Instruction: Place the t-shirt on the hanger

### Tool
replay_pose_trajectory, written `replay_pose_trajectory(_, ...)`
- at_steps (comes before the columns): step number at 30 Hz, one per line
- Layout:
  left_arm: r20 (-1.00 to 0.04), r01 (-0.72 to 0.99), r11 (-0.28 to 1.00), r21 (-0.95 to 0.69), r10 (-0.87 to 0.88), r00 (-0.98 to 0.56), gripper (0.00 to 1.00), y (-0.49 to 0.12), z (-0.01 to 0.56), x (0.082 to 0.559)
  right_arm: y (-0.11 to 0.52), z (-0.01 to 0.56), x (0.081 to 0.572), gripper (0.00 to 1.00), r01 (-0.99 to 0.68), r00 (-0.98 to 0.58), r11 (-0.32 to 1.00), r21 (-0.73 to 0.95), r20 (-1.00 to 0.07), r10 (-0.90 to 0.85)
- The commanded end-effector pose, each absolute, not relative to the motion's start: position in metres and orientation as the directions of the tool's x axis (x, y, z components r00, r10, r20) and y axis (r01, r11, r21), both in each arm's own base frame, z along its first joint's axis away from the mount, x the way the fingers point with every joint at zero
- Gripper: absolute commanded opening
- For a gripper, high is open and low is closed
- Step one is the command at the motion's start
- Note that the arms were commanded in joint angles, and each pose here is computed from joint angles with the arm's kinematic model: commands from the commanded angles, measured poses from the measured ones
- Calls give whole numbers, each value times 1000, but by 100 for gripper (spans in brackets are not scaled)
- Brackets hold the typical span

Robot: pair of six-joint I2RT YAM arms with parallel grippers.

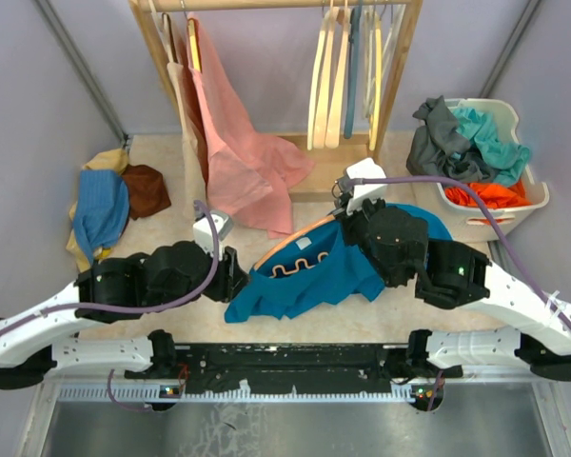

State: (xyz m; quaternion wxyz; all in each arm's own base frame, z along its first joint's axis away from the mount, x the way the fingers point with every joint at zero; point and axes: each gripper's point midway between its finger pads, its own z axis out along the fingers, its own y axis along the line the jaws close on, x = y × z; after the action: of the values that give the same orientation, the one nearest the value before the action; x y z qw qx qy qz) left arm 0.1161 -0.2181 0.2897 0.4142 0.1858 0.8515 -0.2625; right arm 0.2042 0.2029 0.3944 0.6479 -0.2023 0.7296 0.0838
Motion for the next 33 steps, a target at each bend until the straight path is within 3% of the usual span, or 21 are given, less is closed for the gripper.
replay_pose_trajectory(1, -804, 552, 774, -309, 98, -586, 45, -228, 288, 115, 202, 408, 207, 0, -393, -61, 916, -85, -991, -118)
replay_pose_trajectory(5, -805, 551, 781, -293, 110, -583, 44, -231, 284, 118, 203, 408, 207, 0, -394, -62, 915, -83, -991, -117)
replay_pose_trajectory(11, -816, 549, 783, -292, 95, -570, 29, -233, 289, 121, 204, 408, 207, 0, -397, -60, 915, -79, -992, -112)
replay_pose_trajectory(22, -829, 559, 780, -282, 95, -551, 14, -242, 293, 126, 203, 409, 206, 0, -399, -59, 914, -73, -993, -105)
replay_pose_trajectory(33, -857, 591, 749, -299, 62, -511, 8, -252, 313, 129, 205, 410, 206, 0, -404, -59, 912, -64, -994, -96)
